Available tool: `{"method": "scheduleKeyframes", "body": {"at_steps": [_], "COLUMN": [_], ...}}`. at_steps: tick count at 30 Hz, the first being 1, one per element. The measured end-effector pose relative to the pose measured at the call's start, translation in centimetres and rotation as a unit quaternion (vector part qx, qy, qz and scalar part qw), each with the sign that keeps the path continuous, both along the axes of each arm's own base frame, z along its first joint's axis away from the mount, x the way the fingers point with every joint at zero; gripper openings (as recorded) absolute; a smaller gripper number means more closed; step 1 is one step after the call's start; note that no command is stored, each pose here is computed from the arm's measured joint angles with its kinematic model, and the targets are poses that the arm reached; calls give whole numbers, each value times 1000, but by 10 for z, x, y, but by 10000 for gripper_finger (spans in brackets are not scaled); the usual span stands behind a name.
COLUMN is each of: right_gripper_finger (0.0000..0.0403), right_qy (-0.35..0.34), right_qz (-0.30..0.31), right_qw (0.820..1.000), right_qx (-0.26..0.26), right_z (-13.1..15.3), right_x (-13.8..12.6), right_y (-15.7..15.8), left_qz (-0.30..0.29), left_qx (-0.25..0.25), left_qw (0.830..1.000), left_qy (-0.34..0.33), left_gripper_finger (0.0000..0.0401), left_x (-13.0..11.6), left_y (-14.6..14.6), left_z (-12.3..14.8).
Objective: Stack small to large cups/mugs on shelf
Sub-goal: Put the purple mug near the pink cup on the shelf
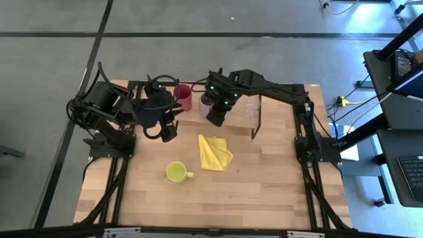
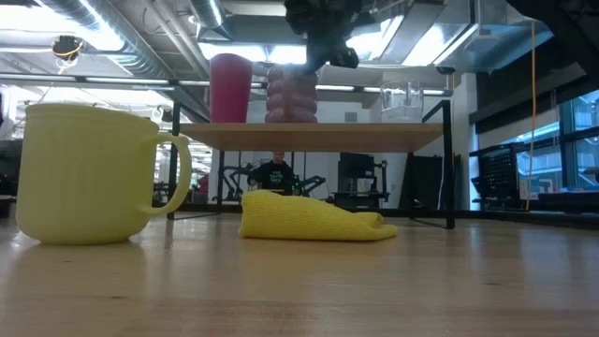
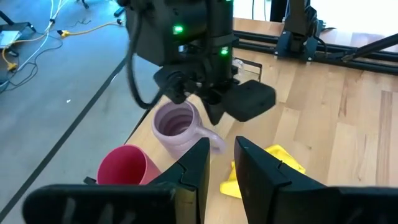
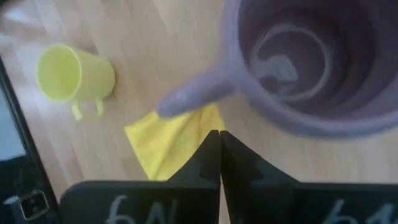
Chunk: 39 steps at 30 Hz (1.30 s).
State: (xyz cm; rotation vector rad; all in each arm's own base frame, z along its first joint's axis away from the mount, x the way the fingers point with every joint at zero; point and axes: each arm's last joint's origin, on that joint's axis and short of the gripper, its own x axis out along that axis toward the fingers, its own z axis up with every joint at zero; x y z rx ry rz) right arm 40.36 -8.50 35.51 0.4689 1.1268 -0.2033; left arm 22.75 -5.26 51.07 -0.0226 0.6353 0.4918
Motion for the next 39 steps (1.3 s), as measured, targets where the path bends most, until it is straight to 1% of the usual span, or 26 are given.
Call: {"method": "scheduleKeyframes", "body": {"at_steps": [4,7,10,13,18,27,39], "right_gripper_finger": [18,22,15,5,10,4,11], "right_qy": [19,17,17,13,14,0,-3], "right_qz": [-8,-13,-15,-23,-30,-23,-21], "right_qw": [999,999,999,998,997,997,998], "right_qx": [-42,-47,-48,-63,-66,-71,-67], "right_z": [5,8,7,8,8,9,9], "right_x": [-8,-10,-11,-10,-12,-9,-9], "right_y": [0,-3,-5,-9,-15,-16,-15], "left_qz": [1,1,1,-2,-8,-7,-6], "left_qx": [0,1,1,1,3,9,9], "left_qw": [1000,1000,1000,1000,1000,1000,1000], "left_qy": [0,3,3,4,3,1,0], "left_gripper_finger": [69,69,69,69,69,69,69], "left_x": [0,0,0,0,-1,-1,-1], "left_y": [0,0,0,-1,-5,-7,-7], "left_z": [0,0,0,-1,-1,-1,-1]}}
